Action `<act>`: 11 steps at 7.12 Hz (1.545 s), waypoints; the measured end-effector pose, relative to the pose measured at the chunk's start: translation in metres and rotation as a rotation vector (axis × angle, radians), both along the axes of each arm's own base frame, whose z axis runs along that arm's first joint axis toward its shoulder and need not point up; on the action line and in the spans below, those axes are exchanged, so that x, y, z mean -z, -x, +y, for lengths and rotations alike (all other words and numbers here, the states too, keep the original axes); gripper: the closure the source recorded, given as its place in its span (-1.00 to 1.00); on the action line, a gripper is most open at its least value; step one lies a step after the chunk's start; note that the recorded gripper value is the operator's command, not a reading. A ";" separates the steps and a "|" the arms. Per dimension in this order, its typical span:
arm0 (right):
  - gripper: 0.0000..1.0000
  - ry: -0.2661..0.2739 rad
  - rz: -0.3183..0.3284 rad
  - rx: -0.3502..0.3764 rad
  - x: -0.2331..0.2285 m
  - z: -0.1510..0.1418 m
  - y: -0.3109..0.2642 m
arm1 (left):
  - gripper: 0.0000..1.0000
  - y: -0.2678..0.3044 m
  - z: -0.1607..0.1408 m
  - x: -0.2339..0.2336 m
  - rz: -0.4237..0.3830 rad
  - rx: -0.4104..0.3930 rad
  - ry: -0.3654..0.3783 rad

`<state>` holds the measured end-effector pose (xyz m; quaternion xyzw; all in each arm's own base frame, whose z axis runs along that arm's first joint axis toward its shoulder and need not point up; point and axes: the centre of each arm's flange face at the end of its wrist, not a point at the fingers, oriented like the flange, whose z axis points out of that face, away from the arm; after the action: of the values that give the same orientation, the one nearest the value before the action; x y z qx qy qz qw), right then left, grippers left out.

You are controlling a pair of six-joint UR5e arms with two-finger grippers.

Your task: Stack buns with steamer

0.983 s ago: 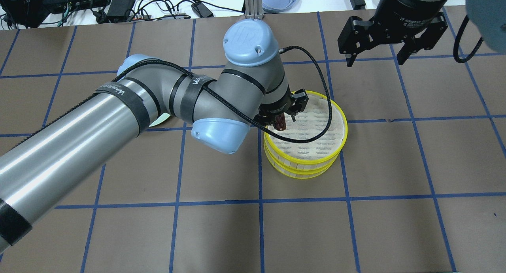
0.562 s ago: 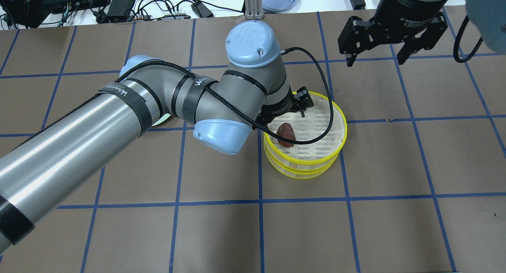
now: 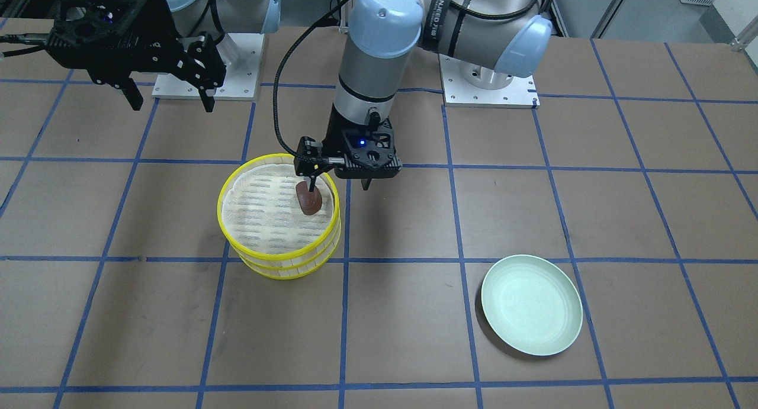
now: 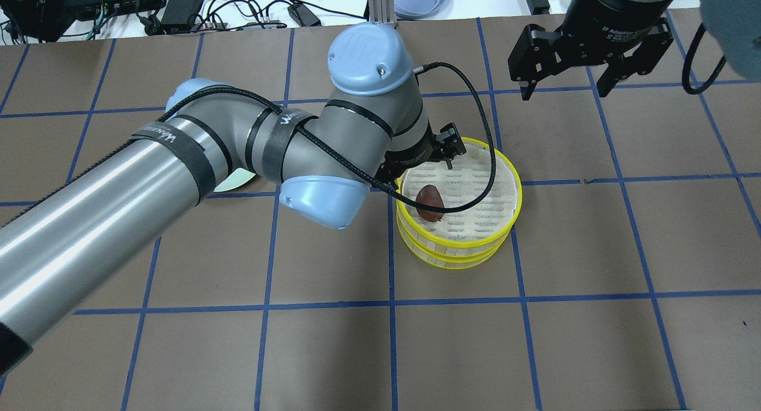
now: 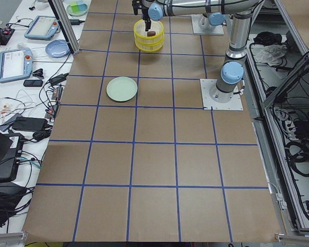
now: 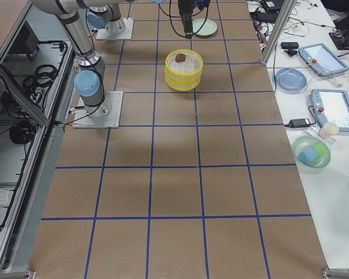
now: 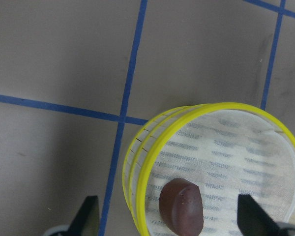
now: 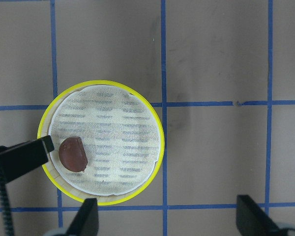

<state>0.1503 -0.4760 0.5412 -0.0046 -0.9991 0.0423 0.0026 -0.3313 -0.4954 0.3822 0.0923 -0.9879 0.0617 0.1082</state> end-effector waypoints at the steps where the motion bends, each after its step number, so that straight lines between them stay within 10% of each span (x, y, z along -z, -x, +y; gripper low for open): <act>1: -1.00 0.000 0.000 0.000 0.000 0.000 0.000 | -1.00 -0.039 -0.011 -0.016 -0.031 0.039 0.013; 6: -1.00 -0.001 0.001 0.002 0.000 0.000 0.000 | -1.00 -0.218 -0.013 -0.162 -0.178 0.096 -0.057; 11: -1.00 -0.002 -0.001 0.001 0.001 0.000 0.000 | -1.00 -0.224 -0.020 -0.133 -0.210 0.077 -0.028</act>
<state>0.1505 -0.4759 0.5406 -0.0050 -0.9991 0.0414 0.0019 -0.1070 -0.5155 0.5156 0.0486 -0.9974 0.0529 0.0052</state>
